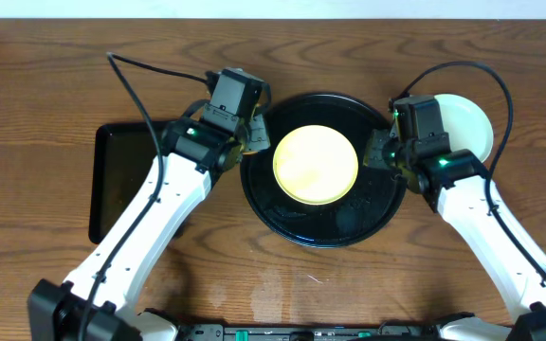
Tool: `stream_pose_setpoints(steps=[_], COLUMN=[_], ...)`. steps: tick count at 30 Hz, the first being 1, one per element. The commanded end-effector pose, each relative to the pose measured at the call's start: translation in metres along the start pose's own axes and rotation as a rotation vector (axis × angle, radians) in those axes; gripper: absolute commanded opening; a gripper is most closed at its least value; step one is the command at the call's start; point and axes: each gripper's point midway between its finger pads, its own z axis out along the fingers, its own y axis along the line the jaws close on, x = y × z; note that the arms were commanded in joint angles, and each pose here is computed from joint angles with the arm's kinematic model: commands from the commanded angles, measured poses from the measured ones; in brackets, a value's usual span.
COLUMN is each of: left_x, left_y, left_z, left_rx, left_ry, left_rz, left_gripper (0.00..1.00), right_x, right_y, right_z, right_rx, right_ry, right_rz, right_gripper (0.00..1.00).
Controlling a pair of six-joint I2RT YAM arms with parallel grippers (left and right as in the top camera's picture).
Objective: Clean dirty plates on tray and stack at the side
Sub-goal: 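Keep scrubbing the yellow plate while the right gripper holds its rim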
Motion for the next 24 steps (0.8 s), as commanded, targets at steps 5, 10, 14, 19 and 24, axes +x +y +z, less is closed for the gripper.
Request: stream_pose_setpoints(steps=[5,10,14,19,24], left_x=[0.033,0.042,0.049,0.049,0.05], left_y=[-0.019,-0.022,-0.023,-0.024,-0.026], left_z=[0.035,0.053,0.062,0.068,0.068], left_rx=[0.087,0.095,0.098,0.099,0.104], left_ry=[0.172,0.222,0.254,0.254,0.252], left_rz=[0.02,0.018,0.017,0.016,0.021], left_gripper=[0.08,0.08,0.08,0.08,0.08], right_x=[0.014,0.035,0.043,0.053,0.067], right_y=[-0.01,-0.005,-0.006,-0.005,-0.011], right_z=[0.024,0.061,0.081,0.103,0.12], right_rx=[0.049,0.002,-0.001,-0.026,-0.012], right_ry=[0.076,0.174,0.2,0.232,0.275], right_rz=[-0.017,-0.01,-0.007,-0.002,0.003], right_gripper=[0.23,0.59,0.5,0.4,0.37])
